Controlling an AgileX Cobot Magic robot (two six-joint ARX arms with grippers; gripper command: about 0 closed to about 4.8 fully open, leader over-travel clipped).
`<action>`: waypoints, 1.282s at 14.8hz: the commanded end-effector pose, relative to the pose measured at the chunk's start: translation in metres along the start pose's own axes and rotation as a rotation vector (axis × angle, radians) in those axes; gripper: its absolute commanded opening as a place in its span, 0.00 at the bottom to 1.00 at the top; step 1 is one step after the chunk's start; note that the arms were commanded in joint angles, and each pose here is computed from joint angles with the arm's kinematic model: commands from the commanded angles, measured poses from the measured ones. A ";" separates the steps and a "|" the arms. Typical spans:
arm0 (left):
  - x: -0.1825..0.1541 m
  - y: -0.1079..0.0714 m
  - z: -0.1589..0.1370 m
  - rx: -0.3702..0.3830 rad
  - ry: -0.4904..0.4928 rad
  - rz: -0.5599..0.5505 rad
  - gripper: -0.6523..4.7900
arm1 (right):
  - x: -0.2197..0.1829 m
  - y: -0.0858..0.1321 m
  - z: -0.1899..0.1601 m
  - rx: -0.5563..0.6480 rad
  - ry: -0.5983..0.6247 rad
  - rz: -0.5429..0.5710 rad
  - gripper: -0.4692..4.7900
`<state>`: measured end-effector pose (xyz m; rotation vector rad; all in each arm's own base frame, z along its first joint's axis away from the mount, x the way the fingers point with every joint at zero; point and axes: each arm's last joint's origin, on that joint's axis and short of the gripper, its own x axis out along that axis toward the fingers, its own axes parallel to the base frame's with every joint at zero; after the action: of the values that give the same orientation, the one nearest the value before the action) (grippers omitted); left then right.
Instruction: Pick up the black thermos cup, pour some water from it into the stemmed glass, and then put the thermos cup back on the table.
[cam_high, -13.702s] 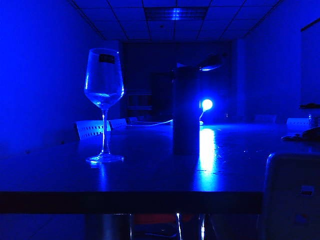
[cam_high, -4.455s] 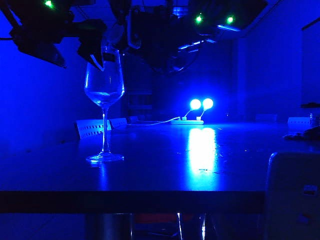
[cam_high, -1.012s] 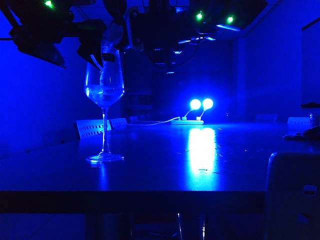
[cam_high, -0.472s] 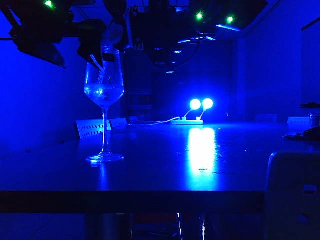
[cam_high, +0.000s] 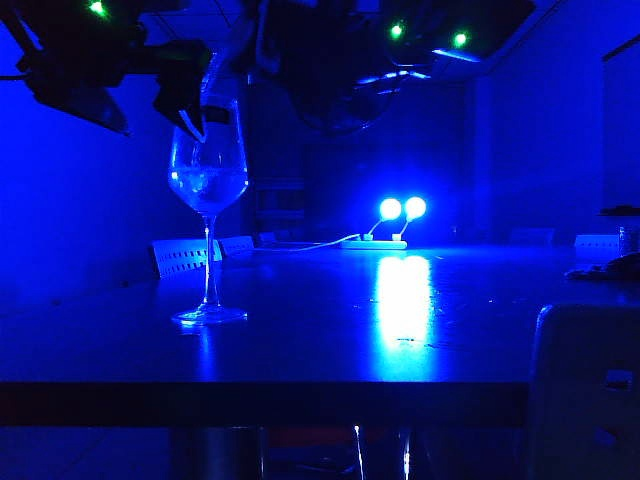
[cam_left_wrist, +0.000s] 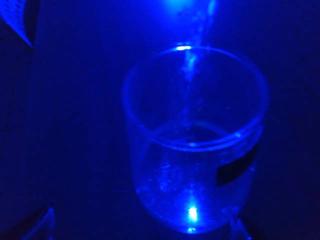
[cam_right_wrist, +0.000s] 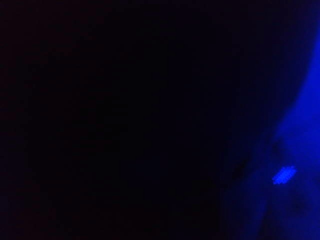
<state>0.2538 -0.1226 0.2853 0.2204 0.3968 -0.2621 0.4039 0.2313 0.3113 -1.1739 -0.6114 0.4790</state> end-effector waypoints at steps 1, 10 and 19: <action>-0.005 0.001 0.005 -0.004 -0.033 0.008 1.00 | -0.005 -0.033 0.010 0.282 -0.031 -0.184 0.35; -0.054 0.011 0.026 -0.039 -0.198 -0.071 1.00 | -0.045 -0.077 0.020 1.010 0.079 -0.302 0.35; -0.056 -0.003 0.027 -0.049 -0.212 -0.337 1.00 | -0.152 -0.016 0.011 1.138 0.316 -0.252 0.35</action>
<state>0.2118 -0.1200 0.3303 0.0801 0.2406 -0.5932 0.2868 0.1372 0.2926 -0.1126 -0.0543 0.3216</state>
